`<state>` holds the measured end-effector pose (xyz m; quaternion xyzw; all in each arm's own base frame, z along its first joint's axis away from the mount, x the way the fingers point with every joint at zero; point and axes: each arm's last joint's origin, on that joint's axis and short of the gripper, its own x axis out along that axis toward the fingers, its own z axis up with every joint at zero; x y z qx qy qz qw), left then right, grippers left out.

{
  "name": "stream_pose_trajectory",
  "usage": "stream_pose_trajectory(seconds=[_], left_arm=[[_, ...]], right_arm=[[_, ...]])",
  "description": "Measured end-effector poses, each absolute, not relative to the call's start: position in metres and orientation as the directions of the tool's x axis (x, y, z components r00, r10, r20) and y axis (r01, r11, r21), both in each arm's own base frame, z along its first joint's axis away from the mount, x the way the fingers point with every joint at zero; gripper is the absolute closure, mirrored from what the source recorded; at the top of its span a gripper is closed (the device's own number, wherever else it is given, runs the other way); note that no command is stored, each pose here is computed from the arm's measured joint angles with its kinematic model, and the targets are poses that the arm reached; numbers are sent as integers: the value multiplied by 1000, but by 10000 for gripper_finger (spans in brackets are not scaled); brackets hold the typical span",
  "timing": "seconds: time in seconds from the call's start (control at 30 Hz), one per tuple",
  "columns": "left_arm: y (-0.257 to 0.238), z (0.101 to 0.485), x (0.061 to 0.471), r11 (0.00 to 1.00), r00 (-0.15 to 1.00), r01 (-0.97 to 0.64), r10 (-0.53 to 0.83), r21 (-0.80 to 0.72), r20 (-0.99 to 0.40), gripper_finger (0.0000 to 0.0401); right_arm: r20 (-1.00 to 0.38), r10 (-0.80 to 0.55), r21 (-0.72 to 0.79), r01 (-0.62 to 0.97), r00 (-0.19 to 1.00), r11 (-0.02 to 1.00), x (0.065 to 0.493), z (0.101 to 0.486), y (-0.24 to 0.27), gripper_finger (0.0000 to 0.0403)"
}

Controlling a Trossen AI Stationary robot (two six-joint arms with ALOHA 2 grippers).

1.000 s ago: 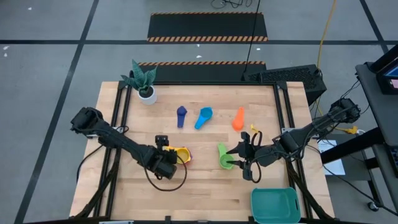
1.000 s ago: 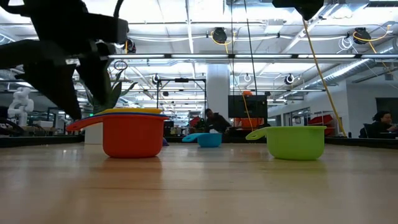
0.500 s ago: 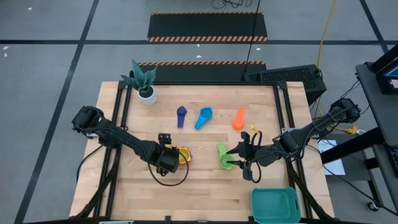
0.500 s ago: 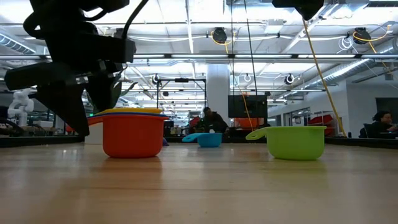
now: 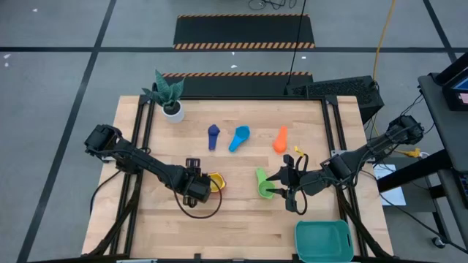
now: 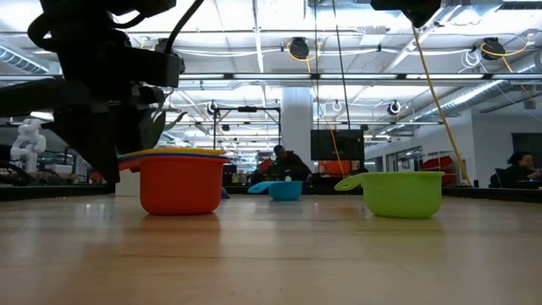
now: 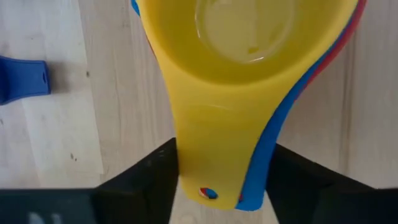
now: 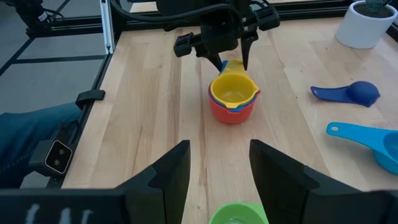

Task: Nest measuring cups in basket
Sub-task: Stack the yellow measuring cup on top of the blue measuring cup

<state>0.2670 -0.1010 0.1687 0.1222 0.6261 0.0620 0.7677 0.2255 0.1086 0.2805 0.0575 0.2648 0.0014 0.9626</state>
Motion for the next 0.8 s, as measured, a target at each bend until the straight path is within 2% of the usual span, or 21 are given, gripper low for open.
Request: stream_pose_trajectory(seconds=[0.2,0.33,0.43,0.8], left_arm=[[-101,169,267,964,207,48,248,263,-946,249],[-101,169,267,967,206,17,244,253,-948,256],[-101,169,267,970,205,-33,242,241,-948,234],[-110,172,262,970,223,-96,238,221,-945,93]], right_arm=[[-510,33,111,28,860,993,225,281,109,243],[-510,33,111,28,860,993,225,281,109,243],[-510,33,111,28,860,993,225,281,109,243],[-506,32,112,29,862,993,226,281,109,243]])
